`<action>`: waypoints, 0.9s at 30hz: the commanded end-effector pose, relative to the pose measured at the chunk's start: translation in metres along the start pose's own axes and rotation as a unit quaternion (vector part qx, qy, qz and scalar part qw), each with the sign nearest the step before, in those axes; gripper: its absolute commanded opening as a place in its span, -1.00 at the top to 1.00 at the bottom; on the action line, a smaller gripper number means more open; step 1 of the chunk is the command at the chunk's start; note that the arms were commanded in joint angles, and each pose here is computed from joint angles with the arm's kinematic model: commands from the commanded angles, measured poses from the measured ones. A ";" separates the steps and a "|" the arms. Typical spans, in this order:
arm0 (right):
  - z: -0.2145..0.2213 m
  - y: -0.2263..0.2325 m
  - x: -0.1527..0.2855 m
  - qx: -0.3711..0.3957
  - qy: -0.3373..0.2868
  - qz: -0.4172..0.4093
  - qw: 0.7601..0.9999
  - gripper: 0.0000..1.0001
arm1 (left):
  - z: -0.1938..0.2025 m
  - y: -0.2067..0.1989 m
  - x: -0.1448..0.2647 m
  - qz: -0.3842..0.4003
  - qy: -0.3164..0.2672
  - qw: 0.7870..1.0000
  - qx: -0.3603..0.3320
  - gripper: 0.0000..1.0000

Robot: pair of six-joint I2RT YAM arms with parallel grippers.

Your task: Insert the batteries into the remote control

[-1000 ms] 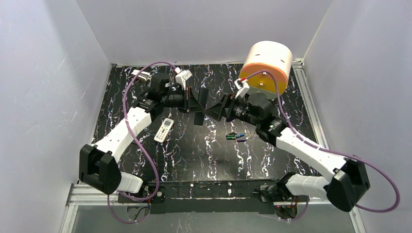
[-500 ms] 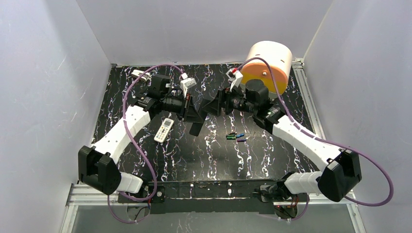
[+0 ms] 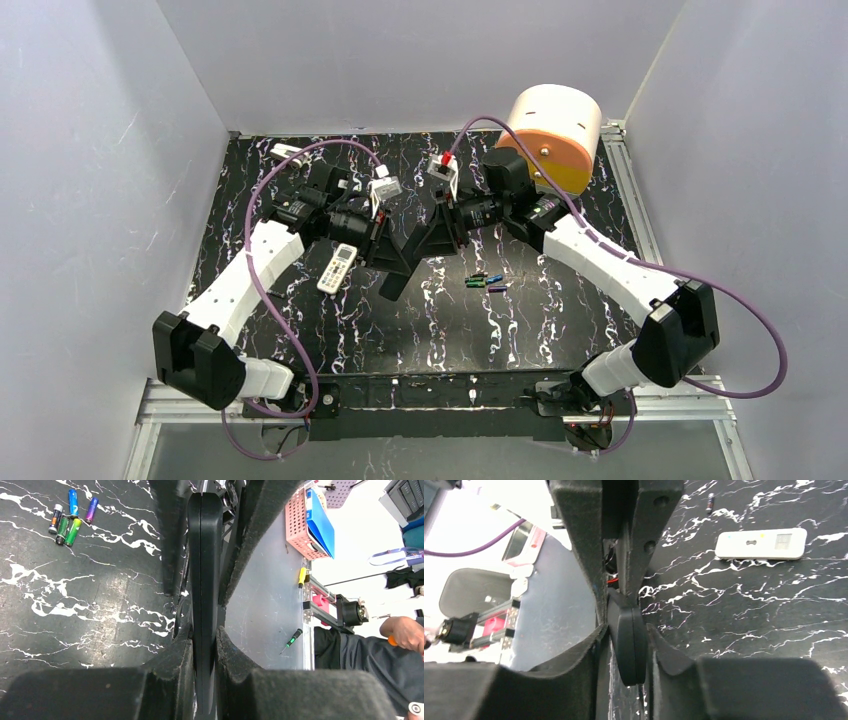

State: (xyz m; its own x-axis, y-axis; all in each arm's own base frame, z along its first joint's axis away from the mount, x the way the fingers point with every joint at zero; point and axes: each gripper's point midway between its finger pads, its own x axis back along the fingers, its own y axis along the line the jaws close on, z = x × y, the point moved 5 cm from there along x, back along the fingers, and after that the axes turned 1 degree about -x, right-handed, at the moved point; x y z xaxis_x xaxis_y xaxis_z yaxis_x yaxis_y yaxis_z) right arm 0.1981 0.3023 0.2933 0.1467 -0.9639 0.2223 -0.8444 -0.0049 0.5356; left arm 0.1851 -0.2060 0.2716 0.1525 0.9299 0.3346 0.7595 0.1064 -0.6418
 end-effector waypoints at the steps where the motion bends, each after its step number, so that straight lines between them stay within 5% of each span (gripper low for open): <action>1: -0.010 0.021 0.003 0.031 -0.001 -0.063 0.998 0.38 | -0.005 -0.026 0.010 0.029 -0.010 0.999 -0.041 1.00; 5: -0.017 0.026 0.003 0.036 -0.016 -0.077 0.996 0.66 | -0.003 -0.030 0.012 0.028 -0.007 0.998 -0.048 1.00; 8: -0.024 0.032 0.004 0.045 -0.034 -0.093 0.994 0.66 | -0.004 -0.032 0.014 0.027 -0.009 0.998 -0.054 1.00; 12: -0.028 0.034 0.003 0.046 -0.040 -0.100 0.993 0.01 | -0.005 -0.038 0.016 0.032 -0.011 0.997 -0.063 1.00; 16: -0.034 0.029 0.000 0.035 -0.046 -0.087 0.995 -0.03 | -0.005 -0.040 0.017 0.035 -0.011 0.997 -0.067 1.00; 19: -0.037 0.024 -0.003 0.029 -0.047 -0.082 0.995 0.14 | -0.004 -0.039 0.017 0.035 -0.009 0.997 -0.065 1.00; 24: -0.039 0.026 -0.003 0.031 -0.052 -0.089 0.994 0.82 | -0.005 -0.041 0.017 0.033 -0.009 0.997 -0.067 1.00; 25: -0.040 0.028 -0.002 0.032 -0.056 -0.091 0.994 0.97 | -0.007 -0.042 0.018 0.031 -0.010 0.997 -0.067 0.84; 26: -0.042 0.029 -0.002 0.029 -0.062 -0.090 0.994 0.97 | -0.008 -0.042 0.019 0.028 -0.010 0.997 -0.066 0.39; 27: -0.044 0.030 -0.001 0.023 -0.071 -0.086 0.993 0.97 | -0.010 -0.043 0.020 0.025 -0.011 0.997 -0.067 0.16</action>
State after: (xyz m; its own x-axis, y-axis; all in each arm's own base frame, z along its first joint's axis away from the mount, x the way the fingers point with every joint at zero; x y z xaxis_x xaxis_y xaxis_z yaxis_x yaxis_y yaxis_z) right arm 0.1910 0.3125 0.3194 0.2564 -0.9631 0.0821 -0.8002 -0.1639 0.5769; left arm 0.1701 -0.1966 0.2866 0.1706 0.9288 0.3289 0.8021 0.0630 -0.5939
